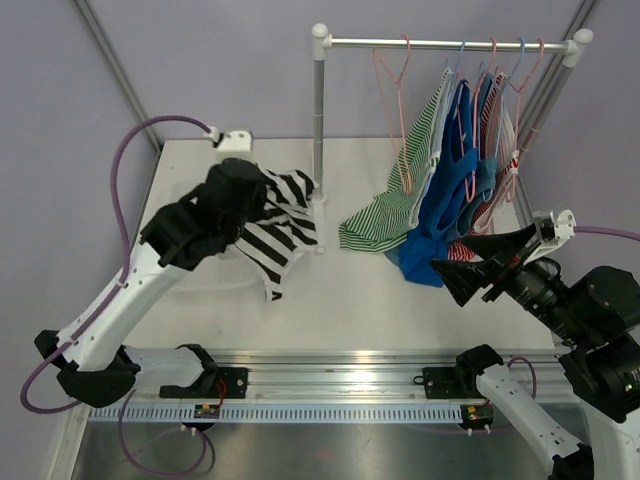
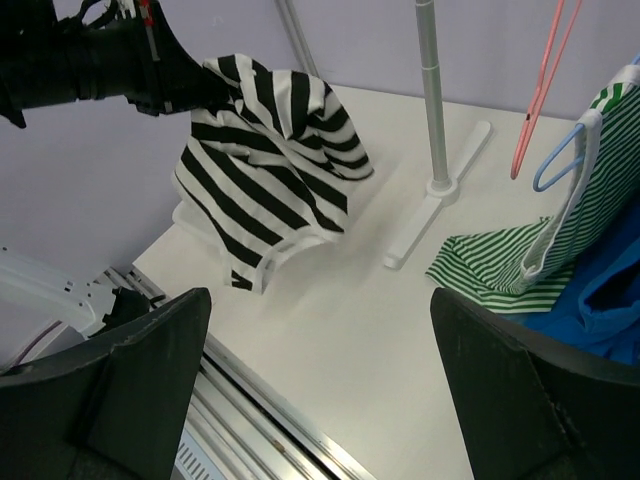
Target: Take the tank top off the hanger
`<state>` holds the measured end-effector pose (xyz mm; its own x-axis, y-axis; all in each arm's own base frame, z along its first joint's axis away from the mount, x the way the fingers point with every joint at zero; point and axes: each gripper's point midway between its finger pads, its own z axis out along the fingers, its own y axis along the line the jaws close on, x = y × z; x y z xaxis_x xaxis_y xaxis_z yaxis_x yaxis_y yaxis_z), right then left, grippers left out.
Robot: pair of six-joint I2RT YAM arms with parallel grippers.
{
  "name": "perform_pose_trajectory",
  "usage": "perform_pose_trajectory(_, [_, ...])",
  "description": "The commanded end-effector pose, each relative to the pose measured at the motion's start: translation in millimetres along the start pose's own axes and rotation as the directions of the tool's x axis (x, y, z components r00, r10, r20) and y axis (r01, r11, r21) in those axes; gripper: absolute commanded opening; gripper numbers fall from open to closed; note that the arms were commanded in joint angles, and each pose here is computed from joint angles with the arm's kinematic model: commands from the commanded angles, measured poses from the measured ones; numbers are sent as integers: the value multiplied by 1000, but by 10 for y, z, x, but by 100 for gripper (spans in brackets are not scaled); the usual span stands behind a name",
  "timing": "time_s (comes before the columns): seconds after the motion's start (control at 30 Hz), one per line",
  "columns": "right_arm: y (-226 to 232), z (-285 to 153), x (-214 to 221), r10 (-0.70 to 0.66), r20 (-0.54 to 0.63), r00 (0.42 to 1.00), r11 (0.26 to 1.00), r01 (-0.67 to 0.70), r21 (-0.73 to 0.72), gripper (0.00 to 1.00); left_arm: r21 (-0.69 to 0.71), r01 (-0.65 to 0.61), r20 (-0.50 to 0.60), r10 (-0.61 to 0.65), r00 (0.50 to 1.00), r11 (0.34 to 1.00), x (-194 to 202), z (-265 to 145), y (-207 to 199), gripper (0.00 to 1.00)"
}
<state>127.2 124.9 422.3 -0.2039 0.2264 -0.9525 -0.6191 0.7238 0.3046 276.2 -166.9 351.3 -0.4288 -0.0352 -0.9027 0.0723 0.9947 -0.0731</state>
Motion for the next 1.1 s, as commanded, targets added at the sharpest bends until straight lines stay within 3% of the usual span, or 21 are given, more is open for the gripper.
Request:
perform_pose_trajectory(0.0, [15,18,-117,-6,63,998,1000,7,-8,99,-74,38,32,-35,999,997,-378,-29,545,0])
perform_pose_trajectory(0.17, [23,30,-126,-10,84,996,1000,12,-19,99,-133,103,-14,-106,994,986,-488,302,996,0])
perform_pose_trajectory(0.4, [46,47,-163,-29,102,994,999,33,-36,100,-248,121,-229,-180,957,961,155,1079,1464,0])
perform_pose_trajectory(0.53, [83,86,-169,-21,100,995,998,28,-62,100,-294,115,-443,-242,863,949,794,1547,1618,0])
perform_pose_trajectory(0.63, [-11,182,-183,26,78,997,1000,-25,-12,100,-314,105,-494,-257,830,943,974,1571,1636,3])
perform_pose_trajectory(0.67, [-76,177,-283,35,97,995,998,-39,40,99,-324,103,-490,-259,832,941,978,1546,1654,8])
perform_pose_trajectory(0.73, [-225,273,-329,73,72,995,988,-82,128,100,-342,97,-476,-262,840,935,947,1501,1690,40])
perform_pose_trajectory(0.83, [-454,389,-433,92,81,992,962,-110,252,100,-332,117,-426,-259,867,936,758,1328,1674,63])
perform_pose_trajectory(0.87, [-477,387,-547,83,111,990,956,-110,271,100,-323,124,-404,-256,878,938,683,1270,1660,99])
perform_pose_trajectory(0.97, [-652,546,-698,72,121,990,929,-111,354,99,-293,153,-314,-246,917,944,406,940,1631,99])
perform_pose_trajectory(1.07, [-802,815,-648,81,27,996,910,-85,406,99,-209,184,-189,-224,956,961,250,514,1527,99])
